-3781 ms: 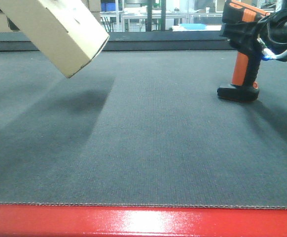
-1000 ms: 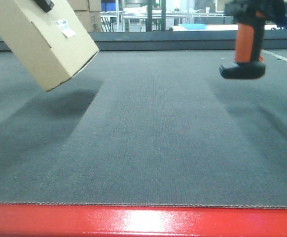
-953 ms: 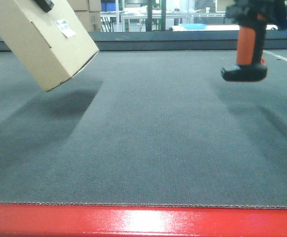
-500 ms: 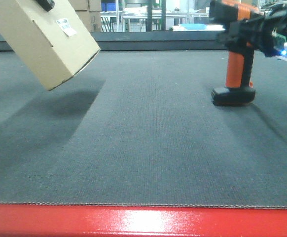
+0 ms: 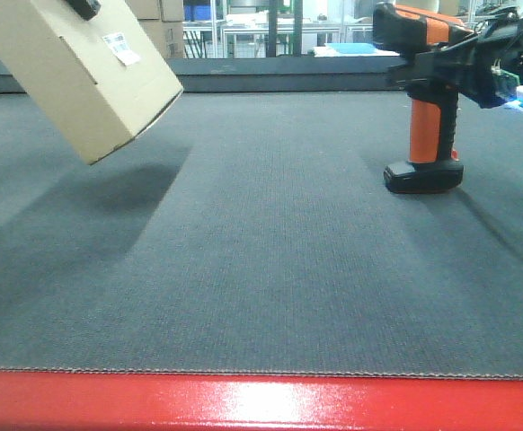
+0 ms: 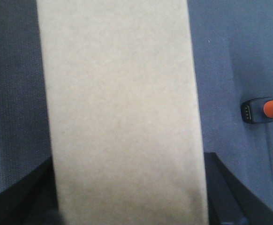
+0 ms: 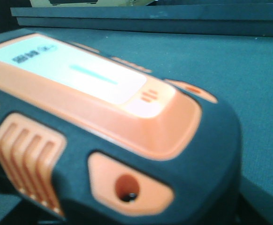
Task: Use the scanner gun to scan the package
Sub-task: 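Lower the scanner gun back onto the table with the right gripper, then lower the box onto the table with the left gripper and release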
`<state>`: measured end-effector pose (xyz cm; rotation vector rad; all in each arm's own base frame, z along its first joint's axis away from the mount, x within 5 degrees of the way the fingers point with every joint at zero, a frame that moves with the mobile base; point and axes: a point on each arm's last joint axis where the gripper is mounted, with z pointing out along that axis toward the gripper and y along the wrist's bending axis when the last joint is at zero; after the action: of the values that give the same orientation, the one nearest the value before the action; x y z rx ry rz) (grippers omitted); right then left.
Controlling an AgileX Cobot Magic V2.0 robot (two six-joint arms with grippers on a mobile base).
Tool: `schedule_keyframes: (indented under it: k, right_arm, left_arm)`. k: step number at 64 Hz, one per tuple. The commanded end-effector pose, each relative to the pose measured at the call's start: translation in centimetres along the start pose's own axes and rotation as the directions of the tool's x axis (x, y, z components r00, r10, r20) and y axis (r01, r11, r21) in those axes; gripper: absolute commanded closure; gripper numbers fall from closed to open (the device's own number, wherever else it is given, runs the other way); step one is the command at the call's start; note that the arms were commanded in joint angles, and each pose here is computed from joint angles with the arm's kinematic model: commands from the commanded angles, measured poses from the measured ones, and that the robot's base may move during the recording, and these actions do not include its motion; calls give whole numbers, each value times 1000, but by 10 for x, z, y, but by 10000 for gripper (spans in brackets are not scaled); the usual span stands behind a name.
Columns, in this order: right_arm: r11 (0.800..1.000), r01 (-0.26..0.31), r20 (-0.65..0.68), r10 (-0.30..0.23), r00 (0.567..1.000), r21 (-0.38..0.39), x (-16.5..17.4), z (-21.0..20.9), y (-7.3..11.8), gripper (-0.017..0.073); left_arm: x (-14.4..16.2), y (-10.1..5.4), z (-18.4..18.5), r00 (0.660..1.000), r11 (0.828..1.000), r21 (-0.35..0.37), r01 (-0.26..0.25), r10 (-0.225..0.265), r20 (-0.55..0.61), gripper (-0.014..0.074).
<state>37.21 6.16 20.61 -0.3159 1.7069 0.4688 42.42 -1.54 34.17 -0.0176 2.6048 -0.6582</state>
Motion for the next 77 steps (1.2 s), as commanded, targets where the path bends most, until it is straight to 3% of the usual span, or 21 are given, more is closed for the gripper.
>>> schedule_keyframes:
  k: [1, 6, 16, 20, 26, 56, 77]
  right_arm:
    - [1000, 15, 43, -14, 999, -24, -6, 0, 1, 690]
    - [1000, 15, 43, -14, 999, -24, -6, 0, 1, 559]
    - [1000, 13, 36, -13, 999, -21, -6, 0, 1, 188]
    - [1000, 13, 20, -13, 1000, -10, -4, 0, 0, 91]
    - [1000, 13, -6, -13, 1000, 6, -2, 0, -1, 22]
    - [997, 19, -76, -14, 997, 68, -4, -5, -5, 6]
    - [987, -25, -141, 48, 989, 158, -15, -19, -5, 6]
  left_arm:
    - [0, -7, -7, 1000, 1000, 25, -5, 5, 23, 705]
    - [0, -7, -7, 1000, 1000, 25, -5, 5, 23, 705]
    - [0, -7, -7, 1000, 1000, 25, -5, 5, 23, 705]
    - [0, -7, -7, 1000, 1000, 25, -5, 5, 23, 705]
    - [0, -7, -7, 1000, 1000, 25, -5, 5, 23, 705]
    - [0, -7, -7, 1000, 1000, 25, -5, 5, 23, 705]
    - [0, -7, -7, 1000, 1000, 25, -5, 5, 23, 705]
